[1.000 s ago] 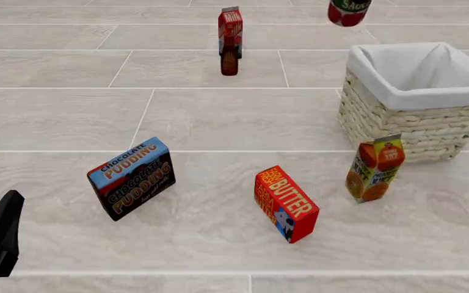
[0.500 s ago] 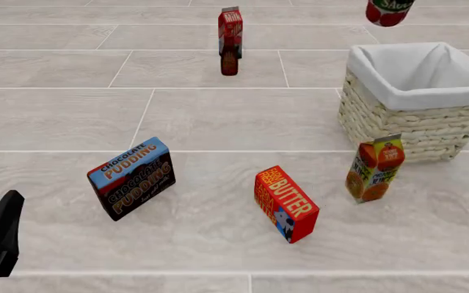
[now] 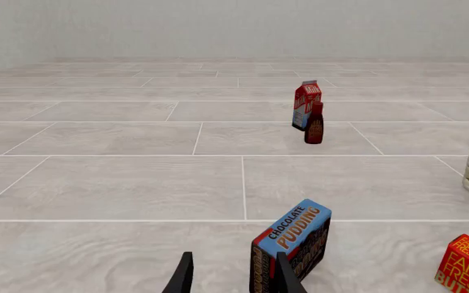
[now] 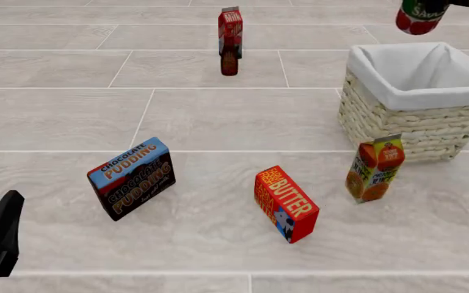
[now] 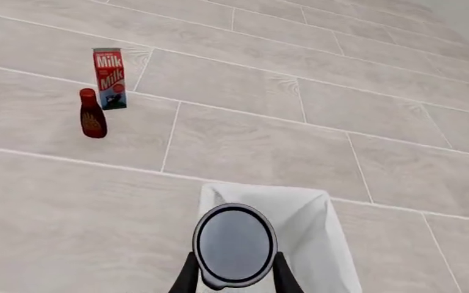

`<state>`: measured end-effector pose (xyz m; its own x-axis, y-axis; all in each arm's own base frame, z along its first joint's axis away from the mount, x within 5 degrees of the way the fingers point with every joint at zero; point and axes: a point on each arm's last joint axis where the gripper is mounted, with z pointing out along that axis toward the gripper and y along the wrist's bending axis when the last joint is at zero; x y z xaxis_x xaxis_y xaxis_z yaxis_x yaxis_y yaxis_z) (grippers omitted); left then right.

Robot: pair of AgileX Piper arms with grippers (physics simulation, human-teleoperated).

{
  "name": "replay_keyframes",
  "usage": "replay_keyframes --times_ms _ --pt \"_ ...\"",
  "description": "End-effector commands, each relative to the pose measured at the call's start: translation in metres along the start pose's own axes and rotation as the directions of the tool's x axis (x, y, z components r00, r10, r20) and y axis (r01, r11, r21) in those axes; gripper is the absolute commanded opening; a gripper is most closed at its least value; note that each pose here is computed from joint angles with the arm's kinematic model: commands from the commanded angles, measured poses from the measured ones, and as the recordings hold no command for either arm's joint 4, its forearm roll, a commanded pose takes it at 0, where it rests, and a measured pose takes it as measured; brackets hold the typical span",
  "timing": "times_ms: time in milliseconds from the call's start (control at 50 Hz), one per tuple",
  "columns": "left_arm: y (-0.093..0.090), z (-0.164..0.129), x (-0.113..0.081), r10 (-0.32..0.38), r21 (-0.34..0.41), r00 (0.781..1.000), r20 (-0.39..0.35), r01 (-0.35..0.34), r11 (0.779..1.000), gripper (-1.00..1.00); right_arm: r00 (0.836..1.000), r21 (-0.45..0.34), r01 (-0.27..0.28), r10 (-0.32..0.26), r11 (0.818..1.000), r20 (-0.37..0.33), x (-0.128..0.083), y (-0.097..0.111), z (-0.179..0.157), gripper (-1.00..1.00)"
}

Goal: Pick the tomato sauce and place it in the basket.

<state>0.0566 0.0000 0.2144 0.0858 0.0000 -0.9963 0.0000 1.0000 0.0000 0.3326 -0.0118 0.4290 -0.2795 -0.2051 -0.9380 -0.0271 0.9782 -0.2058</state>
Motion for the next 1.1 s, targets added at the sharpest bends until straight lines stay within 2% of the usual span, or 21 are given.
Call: replay_keyframes --times_ms 20,420,1100 --pt "0.0 0.0 0.0 0.0 0.0 1.0 0.0 0.0 1.0 1.0 1.0 0.041 -0.025 0.025 0.999 -0.002 0.004 -0.013 0.0 -1.0" --pt "0.0 0.0 0.0 0.0 0.0 1.0 0.0 0.0 1.0 1.0 0.999 0.099 -0.037 0.04 0.994 -0.032 0.018 -0.035 0.024 -1.0" --pt "0.0 0.0 0.0 0.0 0.0 1.0 0.0 0.0 1.0 1.0 0.993 0.15 -0.071 0.083 0.986 -0.079 0.041 -0.056 0.053 -1.0"
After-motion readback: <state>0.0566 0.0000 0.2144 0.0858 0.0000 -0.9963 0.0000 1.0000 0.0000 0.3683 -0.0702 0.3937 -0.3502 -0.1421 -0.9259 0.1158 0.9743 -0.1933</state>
